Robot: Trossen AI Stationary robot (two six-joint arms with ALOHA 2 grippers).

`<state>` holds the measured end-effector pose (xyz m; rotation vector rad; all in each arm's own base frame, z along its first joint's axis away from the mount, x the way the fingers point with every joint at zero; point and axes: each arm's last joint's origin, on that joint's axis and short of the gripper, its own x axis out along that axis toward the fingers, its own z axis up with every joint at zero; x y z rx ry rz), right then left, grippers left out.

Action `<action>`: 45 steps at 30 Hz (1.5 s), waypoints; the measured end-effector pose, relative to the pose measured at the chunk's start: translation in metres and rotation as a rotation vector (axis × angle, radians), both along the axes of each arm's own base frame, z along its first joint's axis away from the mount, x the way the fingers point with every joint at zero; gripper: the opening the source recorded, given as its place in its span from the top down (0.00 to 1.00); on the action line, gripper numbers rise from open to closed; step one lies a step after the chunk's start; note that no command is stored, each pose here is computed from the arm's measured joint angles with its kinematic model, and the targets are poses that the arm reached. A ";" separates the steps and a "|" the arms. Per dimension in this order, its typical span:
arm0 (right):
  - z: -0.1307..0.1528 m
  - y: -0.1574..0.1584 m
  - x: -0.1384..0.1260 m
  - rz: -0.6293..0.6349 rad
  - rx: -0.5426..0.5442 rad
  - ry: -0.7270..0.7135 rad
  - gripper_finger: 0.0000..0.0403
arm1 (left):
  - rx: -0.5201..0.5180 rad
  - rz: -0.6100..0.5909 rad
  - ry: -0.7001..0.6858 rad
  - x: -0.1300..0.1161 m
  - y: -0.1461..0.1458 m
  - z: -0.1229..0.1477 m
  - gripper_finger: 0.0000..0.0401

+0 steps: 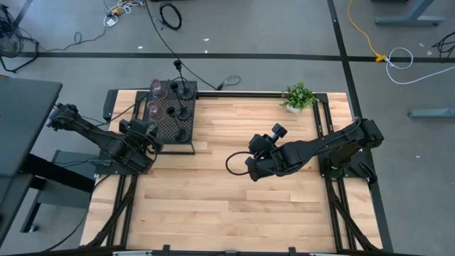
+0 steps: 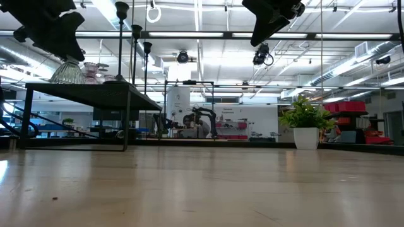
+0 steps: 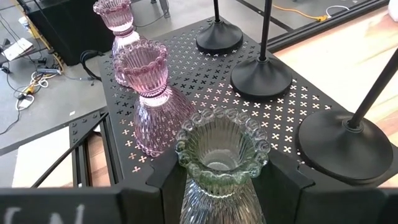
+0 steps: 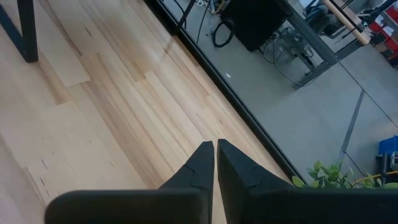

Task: Pick & Place candle stick holders
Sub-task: Align the green candle holder with the other pink candle holder on the shelf, then return to Home Position

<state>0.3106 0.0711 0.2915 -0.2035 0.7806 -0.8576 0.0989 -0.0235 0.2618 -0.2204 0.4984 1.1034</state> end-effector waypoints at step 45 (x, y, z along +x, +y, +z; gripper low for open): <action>0.000 0.000 0.000 0.000 -0.016 0.005 0.95 | 0.044 -0.382 0.055 0.007 -0.020 0.069 0.37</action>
